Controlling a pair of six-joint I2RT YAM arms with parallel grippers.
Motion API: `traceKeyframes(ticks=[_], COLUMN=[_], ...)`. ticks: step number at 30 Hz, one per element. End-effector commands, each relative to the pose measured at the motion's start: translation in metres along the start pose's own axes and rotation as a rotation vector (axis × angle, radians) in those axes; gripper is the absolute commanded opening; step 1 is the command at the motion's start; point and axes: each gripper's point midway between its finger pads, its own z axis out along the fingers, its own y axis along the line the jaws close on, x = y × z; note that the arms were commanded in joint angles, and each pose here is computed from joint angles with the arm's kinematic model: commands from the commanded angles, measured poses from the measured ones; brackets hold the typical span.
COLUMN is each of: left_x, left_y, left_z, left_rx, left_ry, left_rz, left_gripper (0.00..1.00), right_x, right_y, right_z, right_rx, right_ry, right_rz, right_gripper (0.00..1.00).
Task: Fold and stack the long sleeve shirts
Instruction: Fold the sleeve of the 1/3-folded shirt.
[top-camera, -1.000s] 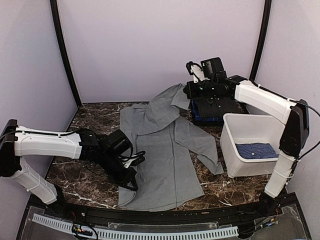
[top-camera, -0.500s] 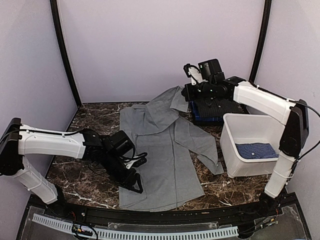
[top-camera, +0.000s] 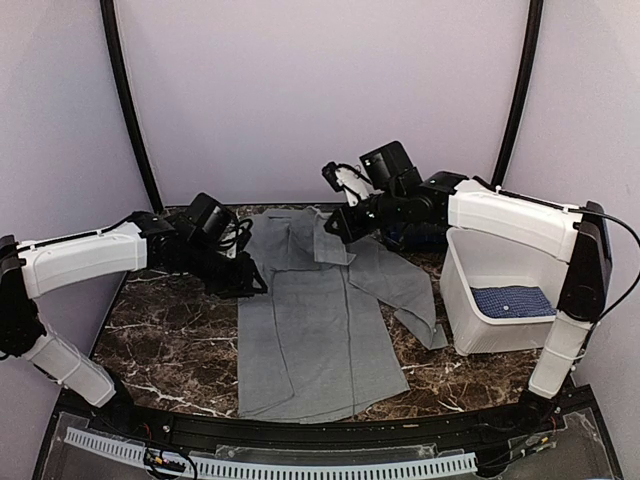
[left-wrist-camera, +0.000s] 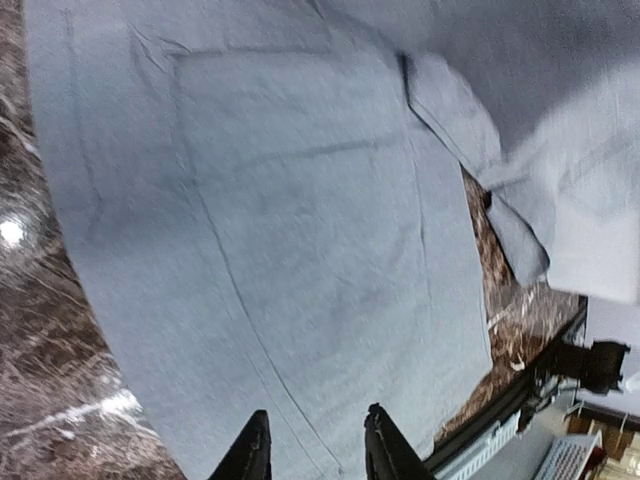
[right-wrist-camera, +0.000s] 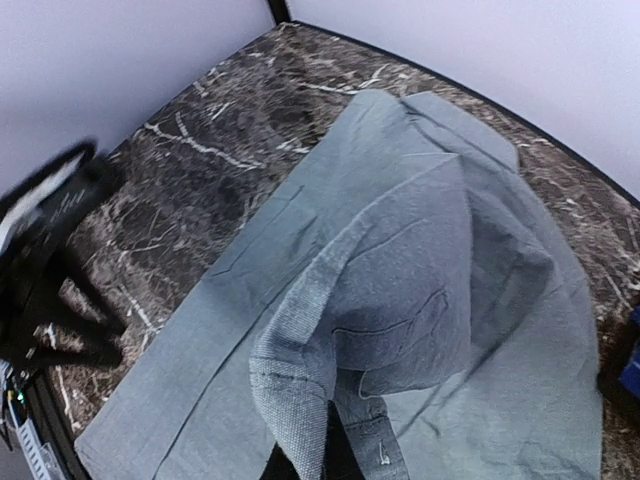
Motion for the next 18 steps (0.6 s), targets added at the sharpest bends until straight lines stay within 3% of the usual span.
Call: traceKeyframes(ticks=[1,8,14,18], left_x=[-0.053,-0.131,-0.159,-0.169], left_y=[0.041,0.076,0.098,0.111], left_z=[0.002,0.046,0.09,0.097], left_rx=[-0.126,-0.143,-0.189,-0.227], left_ry=[-0.149,-0.252,-0.236,-0.25], left_rz=[-0.129,-0.186,-0.189,-0.202], left_gripper=[0.29,0.22,0.22,0.21], right_x=[0.036,0.091,0.119,0.134], right_y=[0.049,0.098,0.12,0.126], right_z=[0.017,0.043,0.06,0.067], right_rx=[-0.13,-0.26,-0.313,-0.321], right_ry=[0.107,0.27,0.38,0.445], right_rz=[-0.029,-0.028,-0.038,-0.03], right_gripper=[0.0,0.0,0.0,0.0])
